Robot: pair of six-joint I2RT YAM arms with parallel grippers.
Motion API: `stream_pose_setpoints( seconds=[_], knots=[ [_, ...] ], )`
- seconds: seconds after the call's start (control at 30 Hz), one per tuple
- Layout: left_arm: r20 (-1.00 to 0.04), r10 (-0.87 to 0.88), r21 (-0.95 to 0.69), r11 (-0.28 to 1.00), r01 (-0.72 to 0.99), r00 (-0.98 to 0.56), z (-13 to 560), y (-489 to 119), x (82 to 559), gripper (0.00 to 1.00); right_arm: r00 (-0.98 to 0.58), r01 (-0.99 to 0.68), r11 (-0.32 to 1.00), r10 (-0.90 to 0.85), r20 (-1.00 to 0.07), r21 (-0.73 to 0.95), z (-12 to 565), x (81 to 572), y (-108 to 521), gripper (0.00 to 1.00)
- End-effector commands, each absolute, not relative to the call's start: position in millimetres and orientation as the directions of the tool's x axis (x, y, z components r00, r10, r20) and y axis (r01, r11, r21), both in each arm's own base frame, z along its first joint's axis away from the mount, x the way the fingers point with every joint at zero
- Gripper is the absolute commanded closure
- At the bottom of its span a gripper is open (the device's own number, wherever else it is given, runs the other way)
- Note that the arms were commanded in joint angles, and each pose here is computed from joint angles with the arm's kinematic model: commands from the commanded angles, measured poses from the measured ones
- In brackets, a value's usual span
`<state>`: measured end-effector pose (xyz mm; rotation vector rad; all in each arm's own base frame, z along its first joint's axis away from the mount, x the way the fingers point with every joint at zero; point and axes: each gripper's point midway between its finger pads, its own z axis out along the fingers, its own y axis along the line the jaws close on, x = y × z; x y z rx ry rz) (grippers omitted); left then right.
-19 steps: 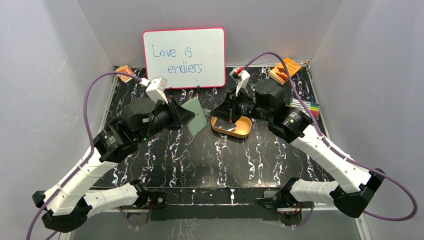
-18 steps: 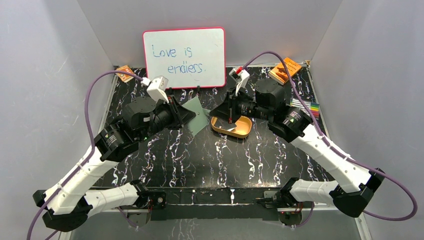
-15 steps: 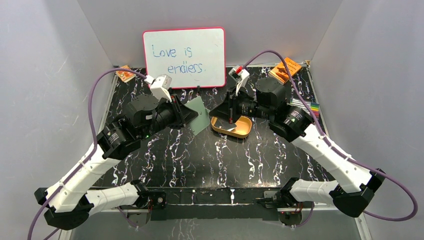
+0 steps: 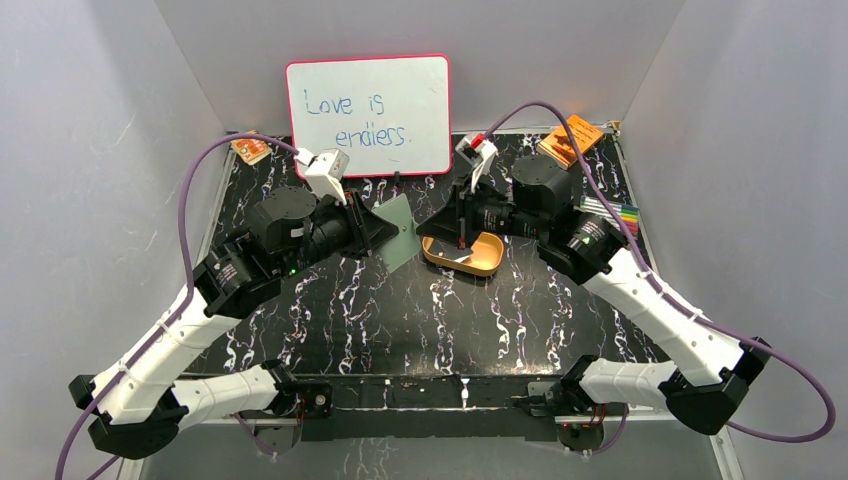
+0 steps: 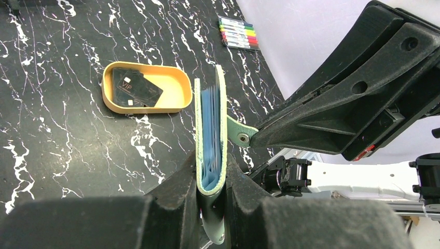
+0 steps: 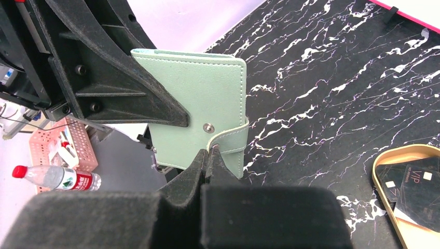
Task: Put the credit cards into the card holder
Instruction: Close the card holder.
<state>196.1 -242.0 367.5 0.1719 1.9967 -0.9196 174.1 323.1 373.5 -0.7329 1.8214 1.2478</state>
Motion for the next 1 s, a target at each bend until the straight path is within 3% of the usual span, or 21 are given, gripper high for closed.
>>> stream_pose_setpoints(
  seconds=[0.0, 0.97],
  knots=[
    [-0.796, -0.231, -0.536, 0.700, 0.472, -0.560, 379.7, -239.0, 193.7, 1.00, -0.431, -0.859, 0.285, 0.048, -0.901, 0.426, 408.8, 166.4, 318.9, 1.00],
    [-0.780, -0.293, -0.573, 0.690, 0.443, -0.552, 381.5, -227.4, 187.7, 1.00, -0.395, -0.880, 0.258, 0.069, -0.916, 0.399, 410.5, 161.8, 317.0, 1.00]
  ],
)
